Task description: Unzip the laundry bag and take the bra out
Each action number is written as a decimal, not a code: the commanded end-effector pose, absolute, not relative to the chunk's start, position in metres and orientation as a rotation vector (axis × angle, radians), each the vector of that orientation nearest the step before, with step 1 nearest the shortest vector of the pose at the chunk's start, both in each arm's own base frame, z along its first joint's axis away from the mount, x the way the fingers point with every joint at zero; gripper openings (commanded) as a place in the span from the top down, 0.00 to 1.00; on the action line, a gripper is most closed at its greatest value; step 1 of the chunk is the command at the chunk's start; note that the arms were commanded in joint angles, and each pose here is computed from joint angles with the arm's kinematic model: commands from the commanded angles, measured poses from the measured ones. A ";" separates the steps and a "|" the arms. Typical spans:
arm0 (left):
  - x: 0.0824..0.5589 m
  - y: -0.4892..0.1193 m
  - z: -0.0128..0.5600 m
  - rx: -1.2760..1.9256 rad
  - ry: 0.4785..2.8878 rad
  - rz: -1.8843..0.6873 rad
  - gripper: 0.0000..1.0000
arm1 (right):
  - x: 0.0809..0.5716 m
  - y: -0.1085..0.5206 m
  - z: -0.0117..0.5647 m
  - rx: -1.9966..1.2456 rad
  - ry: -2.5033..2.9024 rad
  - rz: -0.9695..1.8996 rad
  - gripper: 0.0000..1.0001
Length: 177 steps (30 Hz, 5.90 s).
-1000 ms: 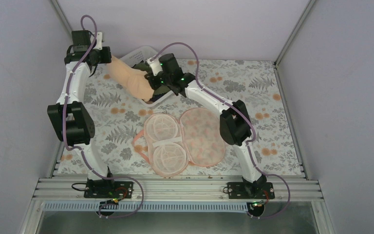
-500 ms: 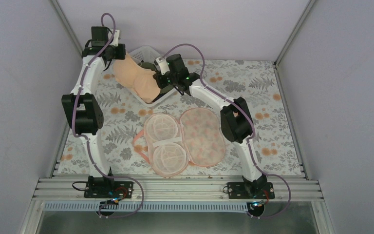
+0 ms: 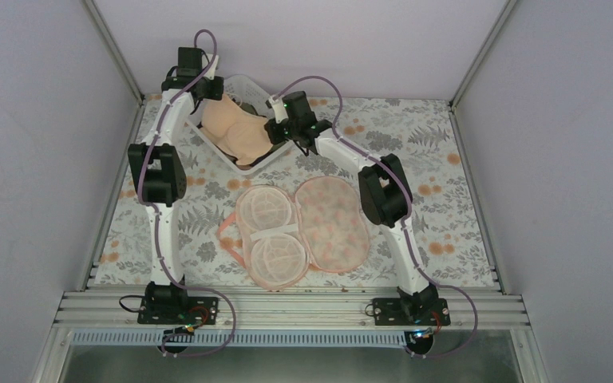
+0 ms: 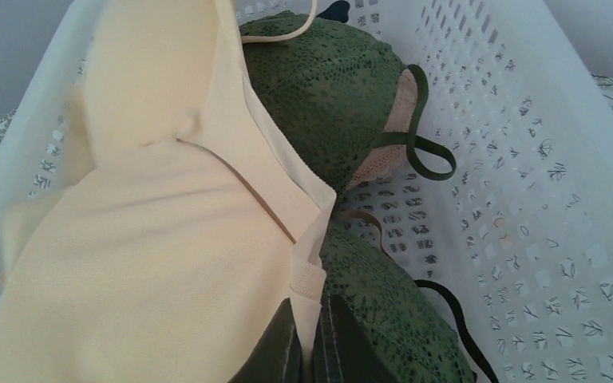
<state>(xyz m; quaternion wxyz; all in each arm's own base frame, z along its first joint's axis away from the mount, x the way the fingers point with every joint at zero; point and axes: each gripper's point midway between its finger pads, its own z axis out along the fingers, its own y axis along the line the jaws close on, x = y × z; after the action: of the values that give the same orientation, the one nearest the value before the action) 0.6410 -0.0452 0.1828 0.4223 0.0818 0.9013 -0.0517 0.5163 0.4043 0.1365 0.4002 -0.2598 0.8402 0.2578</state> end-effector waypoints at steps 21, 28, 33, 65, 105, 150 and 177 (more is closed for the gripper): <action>0.615 -0.065 0.309 0.396 2.034 -0.165 0.10 | 0.528 0.306 0.274 -0.441 2.036 0.337 0.10; 0.517 -0.058 0.338 0.325 2.013 -0.323 0.09 | 0.453 0.193 0.213 -0.258 2.302 0.322 0.10; 0.445 -0.068 0.290 0.151 2.143 -0.579 0.09 | 0.391 0.157 0.161 -0.148 2.465 0.403 0.11; 0.207 -0.145 0.047 -0.366 2.515 -1.231 0.32 | 0.289 0.144 0.014 -0.050 2.824 0.551 0.52; 0.213 -0.180 0.042 -0.202 2.475 -1.291 0.98 | 0.220 0.434 0.132 -0.668 2.595 1.019 0.95; 0.252 -0.102 0.059 -0.770 2.320 -1.143 0.09 | 0.280 0.293 0.023 -0.491 2.757 0.685 0.31; 0.244 -0.091 0.041 -0.776 2.346 -1.047 0.08 | 0.299 0.174 0.034 -0.092 2.711 0.453 0.96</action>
<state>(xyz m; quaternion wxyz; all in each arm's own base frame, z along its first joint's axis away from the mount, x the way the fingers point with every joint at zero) 0.2447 -0.0975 0.0452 0.2152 -0.2798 0.8489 -0.3934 0.2892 0.2157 0.0347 0.1723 -0.0755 0.9611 0.2023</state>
